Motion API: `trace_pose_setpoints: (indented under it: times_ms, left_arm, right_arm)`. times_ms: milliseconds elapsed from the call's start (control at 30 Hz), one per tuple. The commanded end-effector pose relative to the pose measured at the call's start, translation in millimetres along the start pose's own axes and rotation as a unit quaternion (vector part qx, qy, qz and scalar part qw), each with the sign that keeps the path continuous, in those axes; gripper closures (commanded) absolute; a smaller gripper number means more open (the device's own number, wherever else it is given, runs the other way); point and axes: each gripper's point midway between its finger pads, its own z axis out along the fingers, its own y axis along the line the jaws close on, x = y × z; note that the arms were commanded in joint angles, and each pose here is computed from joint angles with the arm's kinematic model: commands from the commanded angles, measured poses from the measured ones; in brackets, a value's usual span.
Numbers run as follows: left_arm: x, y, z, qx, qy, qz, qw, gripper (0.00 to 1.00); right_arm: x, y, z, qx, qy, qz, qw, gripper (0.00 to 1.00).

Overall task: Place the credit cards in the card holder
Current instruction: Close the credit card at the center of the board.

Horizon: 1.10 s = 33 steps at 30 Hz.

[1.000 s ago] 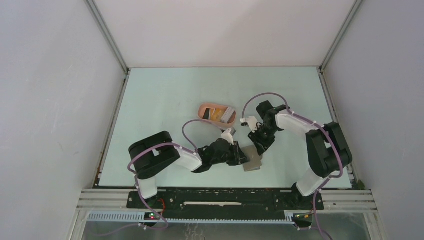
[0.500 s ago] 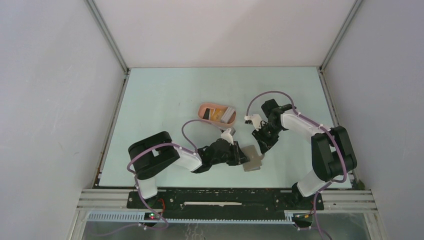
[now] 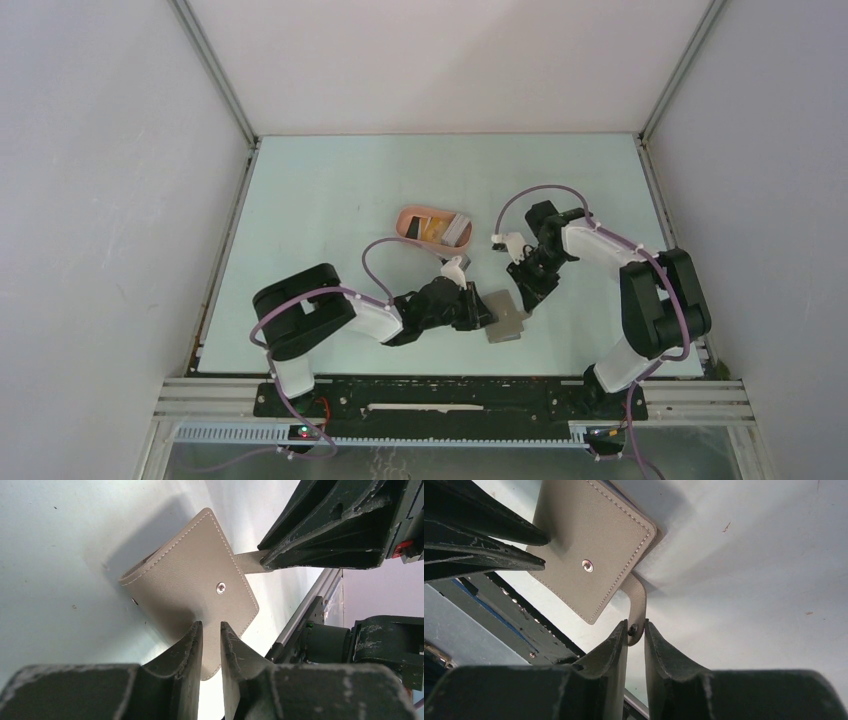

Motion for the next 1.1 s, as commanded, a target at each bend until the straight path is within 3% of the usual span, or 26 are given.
trace_pose_setpoints:
  times_ms: [0, 100, 233, 567, 1067]
  left_arm:
    - [-5.3, -3.8, -7.2, -0.001, -0.012, 0.020, 1.000, 0.76]
    - [-9.9, -1.1, -7.6, -0.009, -0.024, 0.021, 0.999, 0.76]
    - [-10.5, -1.2, -7.6, -0.009, -0.026, 0.023, 0.999, 0.75]
    - [-10.0, 0.0, 7.0, -0.017, -0.017, 0.038, 0.999, 0.76]
    - [-20.0, 13.2, 22.1, -0.050, -0.029, 0.046, 0.997, 0.76]
  right_arm:
    - [6.1, 5.9, -1.3, -0.020, 0.006, 0.004, 1.000, 0.75]
    - [6.4, 6.8, -1.7, -0.023, 0.005, 0.006, 1.000, 0.83]
    - [5.4, 8.0, -1.8, -0.027, 0.003, 0.005, 1.000, 1.00]
    - [-36.3, 2.0, -18.0, 0.011, -0.051, -0.034, 0.998, 1.00]
    - [-80.5, 13.9, -0.5, -0.022, -0.058, -0.049, 0.997, 1.00]
